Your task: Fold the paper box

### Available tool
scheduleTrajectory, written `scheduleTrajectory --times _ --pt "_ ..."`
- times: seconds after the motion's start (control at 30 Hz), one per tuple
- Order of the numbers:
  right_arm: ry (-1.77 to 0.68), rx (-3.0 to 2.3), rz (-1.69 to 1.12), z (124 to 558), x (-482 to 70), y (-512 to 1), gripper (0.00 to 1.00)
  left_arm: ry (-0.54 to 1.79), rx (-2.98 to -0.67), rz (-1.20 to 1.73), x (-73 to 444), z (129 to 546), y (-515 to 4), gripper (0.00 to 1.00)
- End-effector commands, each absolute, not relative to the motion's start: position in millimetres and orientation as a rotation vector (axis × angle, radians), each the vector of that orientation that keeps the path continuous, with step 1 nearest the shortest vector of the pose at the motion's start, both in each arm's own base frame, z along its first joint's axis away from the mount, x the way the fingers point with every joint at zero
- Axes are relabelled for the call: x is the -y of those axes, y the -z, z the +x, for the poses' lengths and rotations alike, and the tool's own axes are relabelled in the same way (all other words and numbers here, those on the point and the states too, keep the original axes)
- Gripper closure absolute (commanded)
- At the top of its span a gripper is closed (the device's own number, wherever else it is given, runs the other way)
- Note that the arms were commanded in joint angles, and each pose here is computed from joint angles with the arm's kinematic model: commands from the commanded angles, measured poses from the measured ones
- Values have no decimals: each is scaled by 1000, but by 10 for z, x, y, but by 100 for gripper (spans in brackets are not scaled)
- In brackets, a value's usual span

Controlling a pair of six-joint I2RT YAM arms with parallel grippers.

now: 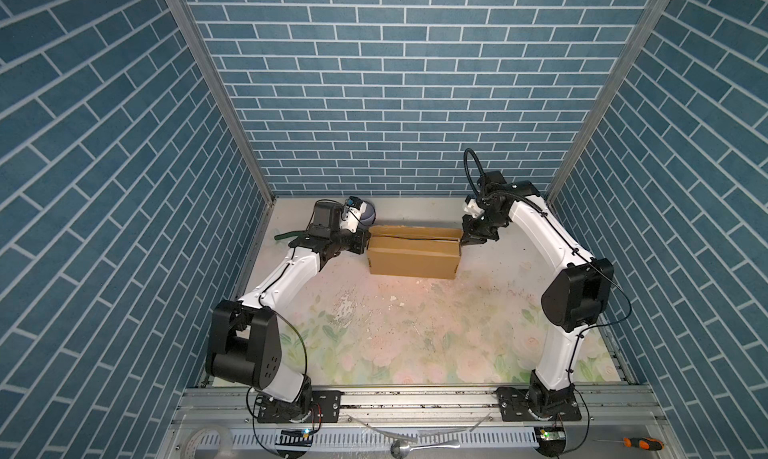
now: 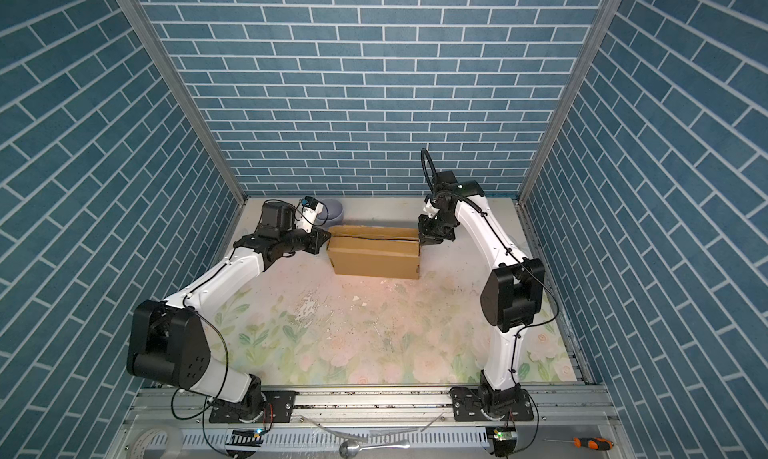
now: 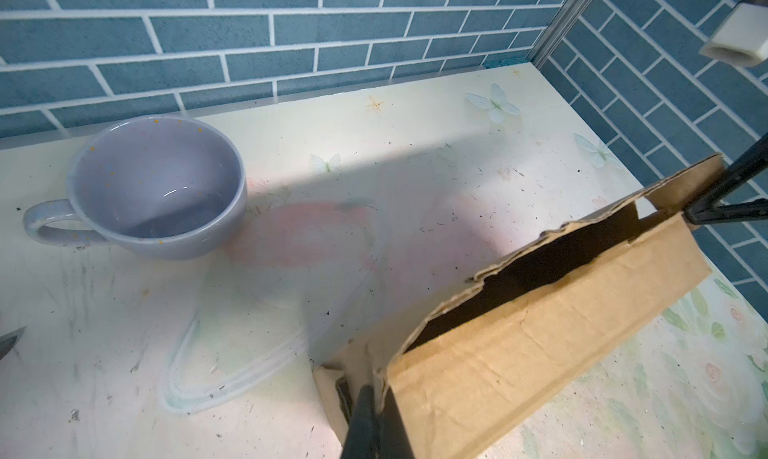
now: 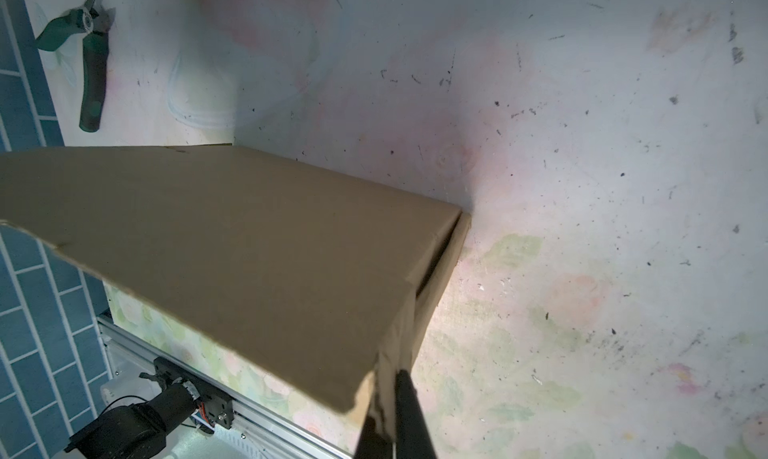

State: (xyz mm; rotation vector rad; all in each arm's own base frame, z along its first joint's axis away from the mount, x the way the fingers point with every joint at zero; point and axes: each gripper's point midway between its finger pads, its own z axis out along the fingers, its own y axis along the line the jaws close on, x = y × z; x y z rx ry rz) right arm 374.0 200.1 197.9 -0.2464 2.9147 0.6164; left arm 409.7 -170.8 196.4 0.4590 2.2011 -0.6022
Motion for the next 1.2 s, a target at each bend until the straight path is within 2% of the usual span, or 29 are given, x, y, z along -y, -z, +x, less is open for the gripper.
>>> scheduleTrajectory --times 0.0,0.27,0.43,0.63,0.8,1.17 --pt "-705 -2885 -267 3728 -2026 -2200 100 621 -2319 465 1727 3957 -1666 100" --pt "-1201 -2793 -168 3675 -2348 -2438 100 618 -2321 464 1722 3953 -1654 100" --pt "-1293 -2771 -97 3692 -2359 -2401 100 619 -2320 462 1721 3950 -1657 100" --pt "-1235 -2806 -52 3657 -2283 -2231 100 619 -2319 464 1728 3950 -1659 100" --pt "-928 -2898 -53 3611 -2032 -1984 100 620 -2318 463 1729 3954 -1668 100" --pt "-767 -2843 3 3557 -2022 -1792 100 634 -2312 475 1838 3869 -1673 100"
